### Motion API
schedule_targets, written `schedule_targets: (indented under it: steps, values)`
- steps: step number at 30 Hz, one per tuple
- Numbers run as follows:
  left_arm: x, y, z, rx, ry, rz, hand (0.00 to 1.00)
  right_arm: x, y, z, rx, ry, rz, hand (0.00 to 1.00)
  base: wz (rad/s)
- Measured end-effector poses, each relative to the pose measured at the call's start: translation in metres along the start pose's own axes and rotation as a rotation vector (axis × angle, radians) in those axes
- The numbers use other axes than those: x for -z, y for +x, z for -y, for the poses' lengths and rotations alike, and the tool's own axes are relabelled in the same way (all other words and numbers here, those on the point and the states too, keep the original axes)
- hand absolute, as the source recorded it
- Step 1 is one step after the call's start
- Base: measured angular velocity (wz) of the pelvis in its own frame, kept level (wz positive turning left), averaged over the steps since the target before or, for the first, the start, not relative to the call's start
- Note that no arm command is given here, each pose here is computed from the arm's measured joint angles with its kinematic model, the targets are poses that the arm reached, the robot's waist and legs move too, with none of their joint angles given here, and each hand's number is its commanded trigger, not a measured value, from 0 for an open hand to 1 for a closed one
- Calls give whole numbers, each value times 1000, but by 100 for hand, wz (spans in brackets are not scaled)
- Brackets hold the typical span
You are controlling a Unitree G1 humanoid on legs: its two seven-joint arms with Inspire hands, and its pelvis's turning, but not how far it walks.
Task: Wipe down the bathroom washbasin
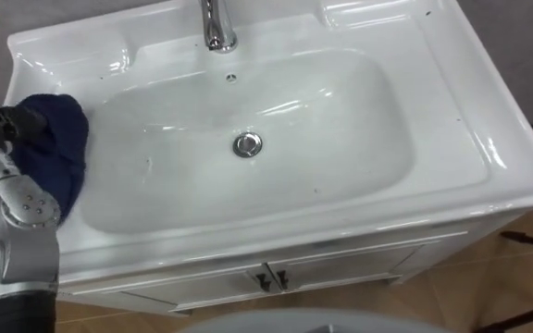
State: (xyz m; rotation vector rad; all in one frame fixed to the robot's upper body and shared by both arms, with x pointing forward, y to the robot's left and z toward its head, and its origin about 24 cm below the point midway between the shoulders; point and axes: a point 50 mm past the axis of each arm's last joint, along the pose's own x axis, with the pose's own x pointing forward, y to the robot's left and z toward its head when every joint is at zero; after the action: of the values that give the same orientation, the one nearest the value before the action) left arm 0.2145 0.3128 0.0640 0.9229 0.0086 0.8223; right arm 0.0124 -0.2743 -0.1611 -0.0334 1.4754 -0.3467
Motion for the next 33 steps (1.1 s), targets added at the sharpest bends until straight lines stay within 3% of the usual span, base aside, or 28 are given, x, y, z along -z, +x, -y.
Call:
schedule_targets:
  steps: [8,12,17,20,23,33]
  values:
    - [6,16,-21,-102,-2,-36,0,5,0,2,-9,11,-16,0,-1]
    - [11,18,-23,-57,27,-65,0,7,-1,4,-11,9,-30,0,5]
    - [21,14,-8,138,136,-131,0,4,-1,7,-28,-1,-59,0,8]
    - [34,-5,12,373,222,-177,0,3,-1,7,-25,3,-62,0,0]
    - [46,-17,20,527,268,-233,0,3,-1,7,-16,5,-64,0,-1]
    - [51,-23,26,708,260,-302,0,-3,-2,14,21,6,-49,0,0]
